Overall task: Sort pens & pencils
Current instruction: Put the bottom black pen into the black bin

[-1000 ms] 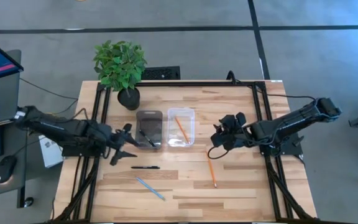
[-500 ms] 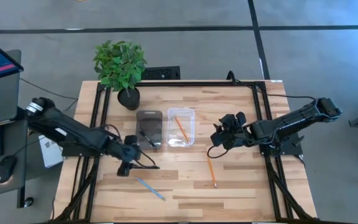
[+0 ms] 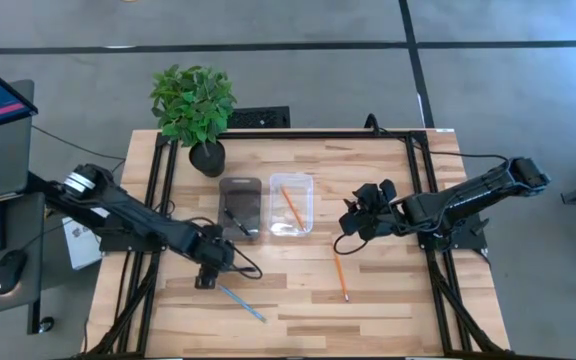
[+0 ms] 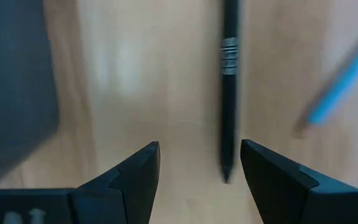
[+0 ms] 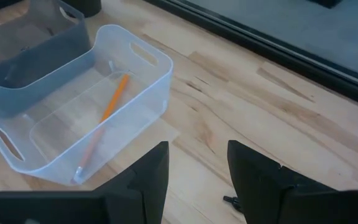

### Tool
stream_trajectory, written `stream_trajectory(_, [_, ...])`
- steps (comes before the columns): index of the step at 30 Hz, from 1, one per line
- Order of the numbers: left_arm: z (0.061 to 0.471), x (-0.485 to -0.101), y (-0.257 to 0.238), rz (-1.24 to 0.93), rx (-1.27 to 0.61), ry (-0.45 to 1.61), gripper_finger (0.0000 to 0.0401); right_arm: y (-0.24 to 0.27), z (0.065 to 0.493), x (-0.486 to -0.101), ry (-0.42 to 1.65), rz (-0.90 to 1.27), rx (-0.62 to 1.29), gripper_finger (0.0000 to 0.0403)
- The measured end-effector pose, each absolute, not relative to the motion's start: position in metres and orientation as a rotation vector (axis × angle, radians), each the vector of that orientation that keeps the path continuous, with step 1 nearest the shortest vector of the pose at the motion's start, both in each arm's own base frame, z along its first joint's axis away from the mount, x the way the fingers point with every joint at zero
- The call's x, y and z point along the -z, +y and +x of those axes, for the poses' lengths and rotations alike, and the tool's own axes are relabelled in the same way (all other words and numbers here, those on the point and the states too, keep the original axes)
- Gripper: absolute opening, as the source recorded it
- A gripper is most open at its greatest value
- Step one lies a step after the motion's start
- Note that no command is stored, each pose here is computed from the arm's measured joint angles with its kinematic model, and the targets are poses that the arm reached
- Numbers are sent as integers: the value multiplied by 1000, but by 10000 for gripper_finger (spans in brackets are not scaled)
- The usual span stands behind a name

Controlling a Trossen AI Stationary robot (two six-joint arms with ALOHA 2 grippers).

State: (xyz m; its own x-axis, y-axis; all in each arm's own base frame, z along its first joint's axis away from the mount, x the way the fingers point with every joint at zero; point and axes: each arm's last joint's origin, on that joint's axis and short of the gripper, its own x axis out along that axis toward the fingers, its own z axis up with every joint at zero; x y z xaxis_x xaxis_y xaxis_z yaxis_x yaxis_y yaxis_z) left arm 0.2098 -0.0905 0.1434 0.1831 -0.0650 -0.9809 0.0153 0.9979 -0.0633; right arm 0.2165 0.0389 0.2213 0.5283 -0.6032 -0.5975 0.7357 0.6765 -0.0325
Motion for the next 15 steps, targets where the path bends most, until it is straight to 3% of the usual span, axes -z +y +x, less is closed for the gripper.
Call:
stream_trajectory(7, [222,-135,-95,-5,-30,1467,208,39,216,-221,619,237,805,186])
stream_trajectory(15, [225,-137,-104,-33,36,1482,163,41,217,-220,662,273,755,186])
